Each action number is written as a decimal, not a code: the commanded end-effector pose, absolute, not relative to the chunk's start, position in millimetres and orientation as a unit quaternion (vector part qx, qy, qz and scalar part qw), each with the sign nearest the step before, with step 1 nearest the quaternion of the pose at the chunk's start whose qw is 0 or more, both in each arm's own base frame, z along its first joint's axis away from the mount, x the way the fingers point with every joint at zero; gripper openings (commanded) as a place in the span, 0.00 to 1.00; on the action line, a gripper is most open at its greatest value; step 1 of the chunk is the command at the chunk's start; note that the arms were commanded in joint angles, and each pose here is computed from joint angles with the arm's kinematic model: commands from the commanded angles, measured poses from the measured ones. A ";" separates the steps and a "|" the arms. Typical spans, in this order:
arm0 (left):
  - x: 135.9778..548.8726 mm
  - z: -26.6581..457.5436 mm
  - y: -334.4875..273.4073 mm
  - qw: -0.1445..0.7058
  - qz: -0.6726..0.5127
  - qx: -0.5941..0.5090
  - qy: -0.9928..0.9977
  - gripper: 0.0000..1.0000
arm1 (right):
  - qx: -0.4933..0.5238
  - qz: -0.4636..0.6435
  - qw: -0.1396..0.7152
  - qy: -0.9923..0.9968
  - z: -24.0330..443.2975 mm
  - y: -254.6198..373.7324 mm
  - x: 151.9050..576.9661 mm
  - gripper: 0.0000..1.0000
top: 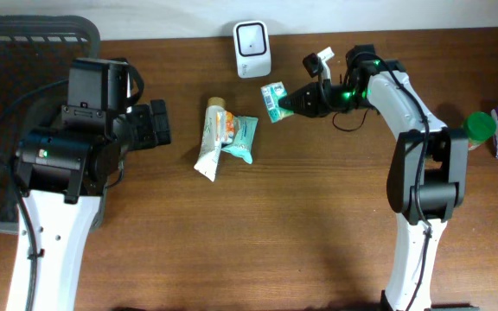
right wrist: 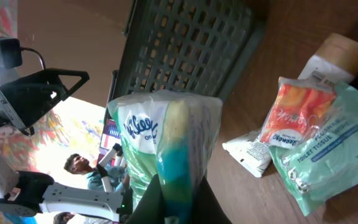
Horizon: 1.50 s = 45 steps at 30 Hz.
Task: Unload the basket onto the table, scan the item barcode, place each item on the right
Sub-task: 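Raise the small green box up to the scanner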
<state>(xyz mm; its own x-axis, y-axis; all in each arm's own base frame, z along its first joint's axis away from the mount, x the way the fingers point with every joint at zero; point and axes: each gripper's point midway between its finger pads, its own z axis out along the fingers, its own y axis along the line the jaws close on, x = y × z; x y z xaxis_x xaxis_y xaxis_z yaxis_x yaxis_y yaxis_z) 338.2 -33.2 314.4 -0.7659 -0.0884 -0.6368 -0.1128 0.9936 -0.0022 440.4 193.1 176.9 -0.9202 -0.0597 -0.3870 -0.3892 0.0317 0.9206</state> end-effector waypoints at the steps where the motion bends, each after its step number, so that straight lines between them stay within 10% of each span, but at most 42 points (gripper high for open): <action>1: 338.2 314.6 -29.6 0.339 0.028 -0.050 0.939 0.99 | -0.159 0.689 0.127 0.696 189.8 192.2 442.4 0.04; 45: 338.2 314.6 -29.6 0.339 0.028 -0.050 0.939 0.99 | -0.157 0.631 0.109 0.752 161.3 192.6 441.4 0.04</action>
<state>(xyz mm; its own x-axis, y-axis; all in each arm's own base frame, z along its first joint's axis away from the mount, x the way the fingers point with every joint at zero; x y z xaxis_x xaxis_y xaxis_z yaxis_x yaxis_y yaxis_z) 338.2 -33.2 314.4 -0.7659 -0.0884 -0.6368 -0.1128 0.9936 -0.0022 440.6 192.9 172.6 -0.9304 -0.0655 -0.3607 -0.3644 0.0571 0.9295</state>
